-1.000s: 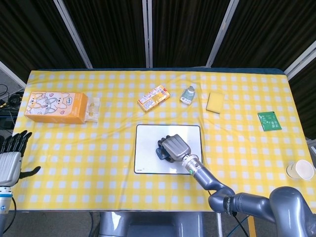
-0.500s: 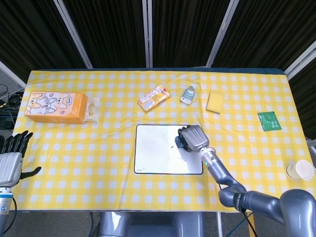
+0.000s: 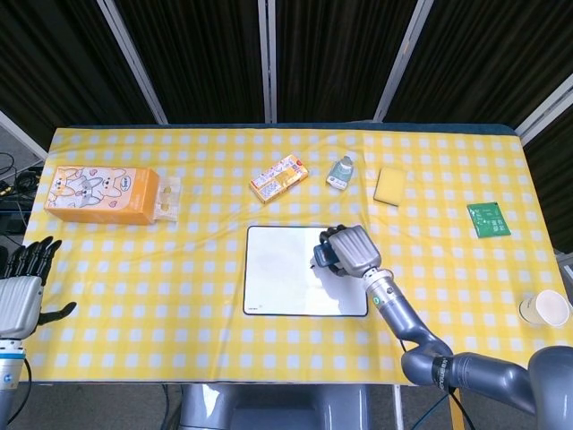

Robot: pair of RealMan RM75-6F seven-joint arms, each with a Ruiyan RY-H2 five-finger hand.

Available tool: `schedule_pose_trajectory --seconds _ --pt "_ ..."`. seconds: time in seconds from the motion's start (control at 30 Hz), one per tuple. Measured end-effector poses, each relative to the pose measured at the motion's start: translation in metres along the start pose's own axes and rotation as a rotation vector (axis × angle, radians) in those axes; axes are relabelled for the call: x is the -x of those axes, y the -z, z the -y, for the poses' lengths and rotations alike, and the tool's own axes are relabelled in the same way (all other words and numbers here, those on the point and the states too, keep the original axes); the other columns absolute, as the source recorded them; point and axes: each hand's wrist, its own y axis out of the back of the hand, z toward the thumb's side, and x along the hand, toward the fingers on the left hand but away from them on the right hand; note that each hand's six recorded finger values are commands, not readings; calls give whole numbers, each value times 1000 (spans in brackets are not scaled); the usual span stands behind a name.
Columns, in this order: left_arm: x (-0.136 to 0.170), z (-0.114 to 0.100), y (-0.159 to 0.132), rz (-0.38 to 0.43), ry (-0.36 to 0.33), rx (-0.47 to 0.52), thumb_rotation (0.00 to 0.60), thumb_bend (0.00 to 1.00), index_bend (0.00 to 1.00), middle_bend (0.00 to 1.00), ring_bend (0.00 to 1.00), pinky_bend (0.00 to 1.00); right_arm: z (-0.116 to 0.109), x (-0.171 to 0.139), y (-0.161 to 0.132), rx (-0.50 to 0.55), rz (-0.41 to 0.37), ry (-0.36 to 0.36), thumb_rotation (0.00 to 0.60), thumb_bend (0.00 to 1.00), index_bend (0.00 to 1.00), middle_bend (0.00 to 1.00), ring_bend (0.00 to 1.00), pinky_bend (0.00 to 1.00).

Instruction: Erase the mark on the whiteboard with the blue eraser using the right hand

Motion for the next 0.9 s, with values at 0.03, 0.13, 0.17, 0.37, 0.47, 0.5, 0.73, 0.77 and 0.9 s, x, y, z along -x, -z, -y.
schedule_pose_trajectory --seconds 0.03,0.13,0.17,0.37,0.47,0.5,0.73,0.77,0.9 --pt "0 0 0 0 0 0 600 3 0 0 0 0 1 -1 -9 -1 -22 -4 600 446 836 729 736 741" --pt "0 -1 1 -2 -3 0 600 4 0 0 0 0 6 -4 -35 -20 -85 -20 600 445 836 729 736 741" --pt "0 -1 1 -3 -4 1 600 4 0 0 0 0 8 -5 -42 -19 -101 -26 600 445 836 729 736 741" --pt "1 -2 4 -8 -5 4 600 4 0 0 0 0 20 -9 -85 2 -192 -52 600 445 836 729 736 741" --pt "2 -3 4 -10 -9 8 600 4 0 0 0 0 26 -8 -96 18 -212 -71 600 446 836 729 736 741" --pt "2 -3 5 -10 -10 9 600 4 0 0 0 0 28 -8 -98 22 -216 -78 600 445 836 729 736 741" --pt "2 -3 5 -11 -7 7 600 4 0 0 0 0 39 -3 -105 52 -227 -120 600 444 835 729 736 740" --pt "2 -3 5 -10 -8 4 600 4 0 0 0 0 41 -3 -105 55 -226 -123 600 444 835 729 736 740" --pt "2 -2 4 -12 -6 6 600 4 0 0 0 0 46 0 -102 56 -223 -125 600 445 835 729 736 741"
